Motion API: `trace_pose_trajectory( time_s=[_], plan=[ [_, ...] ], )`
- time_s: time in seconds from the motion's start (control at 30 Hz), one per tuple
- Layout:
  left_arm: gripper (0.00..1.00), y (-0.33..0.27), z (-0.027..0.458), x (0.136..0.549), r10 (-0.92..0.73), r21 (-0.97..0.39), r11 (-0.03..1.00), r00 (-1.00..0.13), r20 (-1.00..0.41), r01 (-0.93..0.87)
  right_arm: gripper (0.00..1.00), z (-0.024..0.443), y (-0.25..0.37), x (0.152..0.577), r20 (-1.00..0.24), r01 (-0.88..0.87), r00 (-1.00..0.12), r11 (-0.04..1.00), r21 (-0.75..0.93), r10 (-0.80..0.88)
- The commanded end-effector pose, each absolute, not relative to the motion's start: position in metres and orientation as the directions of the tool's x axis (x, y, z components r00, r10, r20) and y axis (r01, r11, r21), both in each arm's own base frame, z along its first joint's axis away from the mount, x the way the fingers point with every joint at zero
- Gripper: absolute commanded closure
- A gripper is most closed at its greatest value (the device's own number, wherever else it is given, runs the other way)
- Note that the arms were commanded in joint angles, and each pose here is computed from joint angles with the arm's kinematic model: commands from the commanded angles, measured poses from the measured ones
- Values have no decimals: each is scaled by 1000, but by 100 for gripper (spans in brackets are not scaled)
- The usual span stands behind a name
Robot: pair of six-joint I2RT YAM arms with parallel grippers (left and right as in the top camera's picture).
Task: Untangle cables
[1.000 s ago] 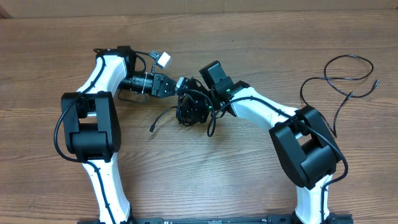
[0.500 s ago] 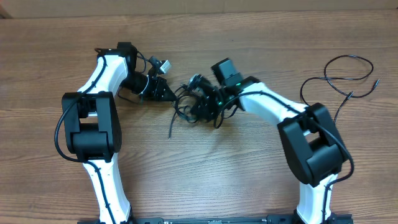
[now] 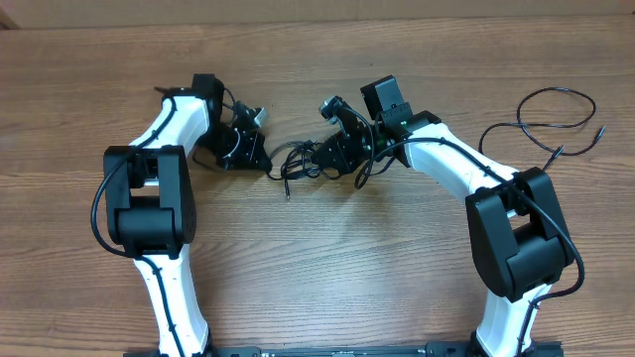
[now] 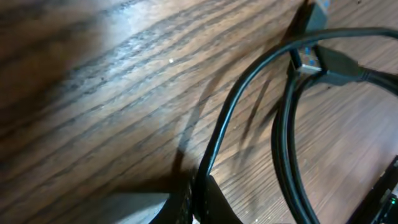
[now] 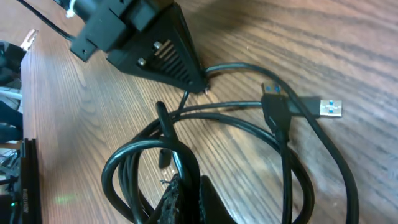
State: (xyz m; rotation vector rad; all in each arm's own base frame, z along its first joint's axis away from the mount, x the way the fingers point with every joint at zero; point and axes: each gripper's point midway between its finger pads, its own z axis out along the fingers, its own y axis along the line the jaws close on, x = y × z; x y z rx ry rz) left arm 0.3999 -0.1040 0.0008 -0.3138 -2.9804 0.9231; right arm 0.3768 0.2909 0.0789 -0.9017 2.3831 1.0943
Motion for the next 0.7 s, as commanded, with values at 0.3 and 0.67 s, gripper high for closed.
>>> trace_pose_trajectory(
  time_s=[0.3,0.67],
  plan=[
    [41,-104,83,443,141,-616,764,-981,-134,194,96,78,274,388,-530,-633,-758,626,456,-380],
    [66,-161,86,417,316,-564,763,-943,-102,316,96,73,282,388,-452,-487,-851,724,488,-267]
  ],
)
